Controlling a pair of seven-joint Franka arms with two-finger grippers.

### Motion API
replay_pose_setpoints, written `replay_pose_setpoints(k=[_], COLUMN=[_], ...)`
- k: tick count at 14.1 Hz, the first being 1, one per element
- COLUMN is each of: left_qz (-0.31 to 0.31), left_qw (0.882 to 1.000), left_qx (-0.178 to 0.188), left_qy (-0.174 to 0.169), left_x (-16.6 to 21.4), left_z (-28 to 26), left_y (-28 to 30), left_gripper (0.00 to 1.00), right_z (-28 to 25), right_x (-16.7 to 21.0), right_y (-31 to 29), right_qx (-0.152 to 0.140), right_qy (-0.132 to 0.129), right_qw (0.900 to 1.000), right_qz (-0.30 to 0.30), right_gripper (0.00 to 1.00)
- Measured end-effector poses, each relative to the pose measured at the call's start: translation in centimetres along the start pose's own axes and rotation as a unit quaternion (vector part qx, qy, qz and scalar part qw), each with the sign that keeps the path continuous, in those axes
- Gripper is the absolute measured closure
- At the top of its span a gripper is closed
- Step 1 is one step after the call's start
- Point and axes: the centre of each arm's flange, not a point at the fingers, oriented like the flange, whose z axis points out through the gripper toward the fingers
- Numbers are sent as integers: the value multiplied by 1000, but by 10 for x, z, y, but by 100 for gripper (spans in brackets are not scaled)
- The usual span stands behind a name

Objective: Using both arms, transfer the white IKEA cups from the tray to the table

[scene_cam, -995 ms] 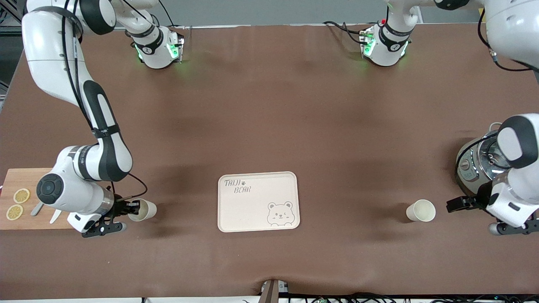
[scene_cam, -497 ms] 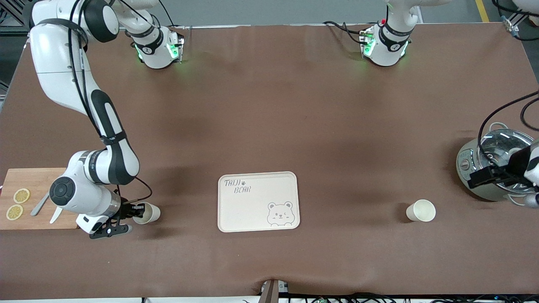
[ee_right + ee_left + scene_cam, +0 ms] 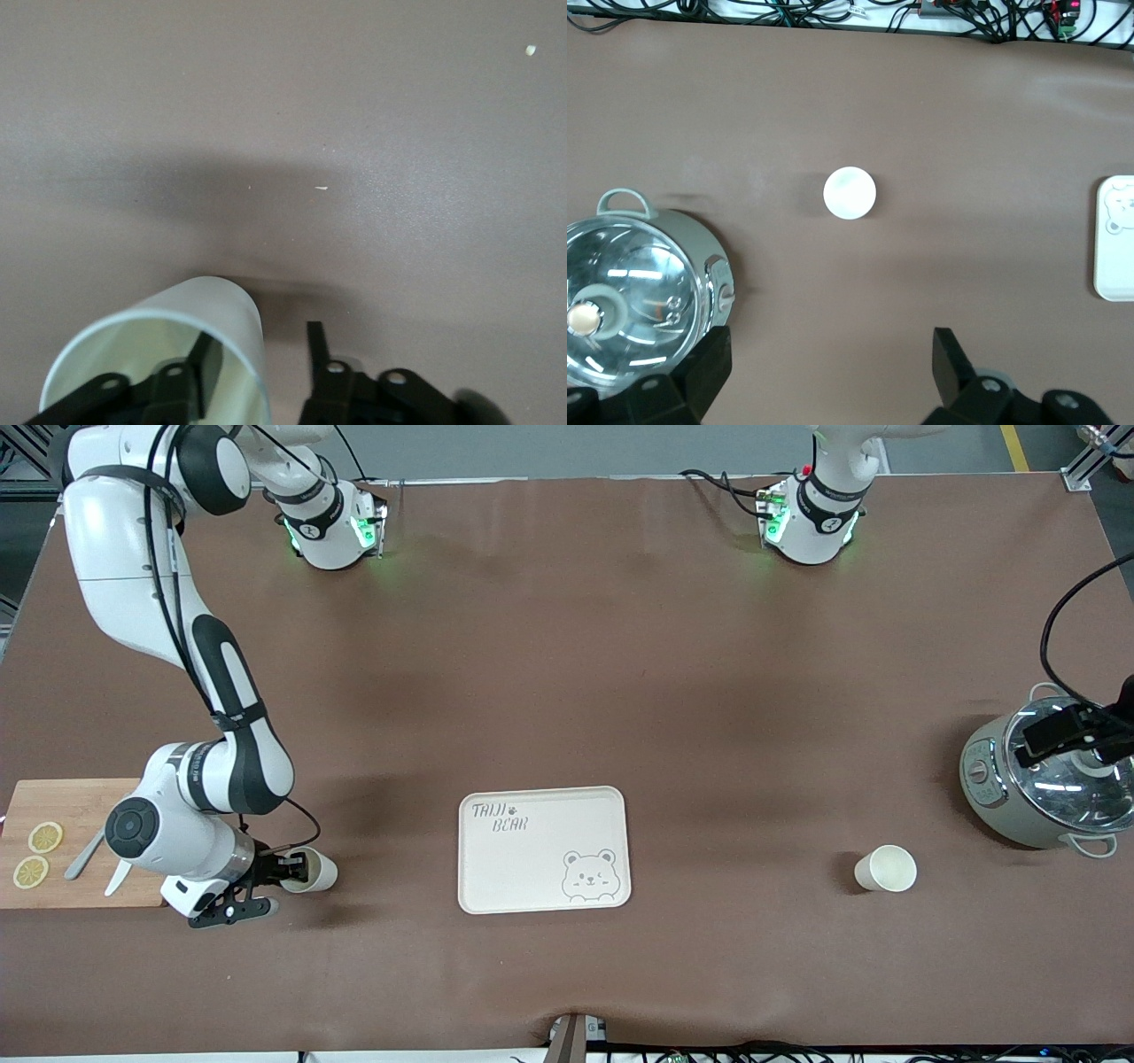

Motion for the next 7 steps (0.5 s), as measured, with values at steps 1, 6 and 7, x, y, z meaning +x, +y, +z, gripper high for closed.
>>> replay_pose_setpoints(k=[1, 6, 7], left_qz=[0, 2, 3], left_qw=[1000, 1000, 1000], left_qx=[-1, -2, -3], left_qy=[-2, 10, 11], left_x=[-5, -15, -16], left_z=[-7, -30, -32], left_y=[0, 2, 3], left_gripper=[0, 0, 0], right_z=[0, -6, -12], right_x=[0, 2, 2], right_y=[0, -2, -3], right_qx=[0, 3, 5], right_qy=[0, -6, -13], right_qw=[1000, 1000, 1000], right_qz=[0, -1, -2], right_gripper=[35, 0, 0])
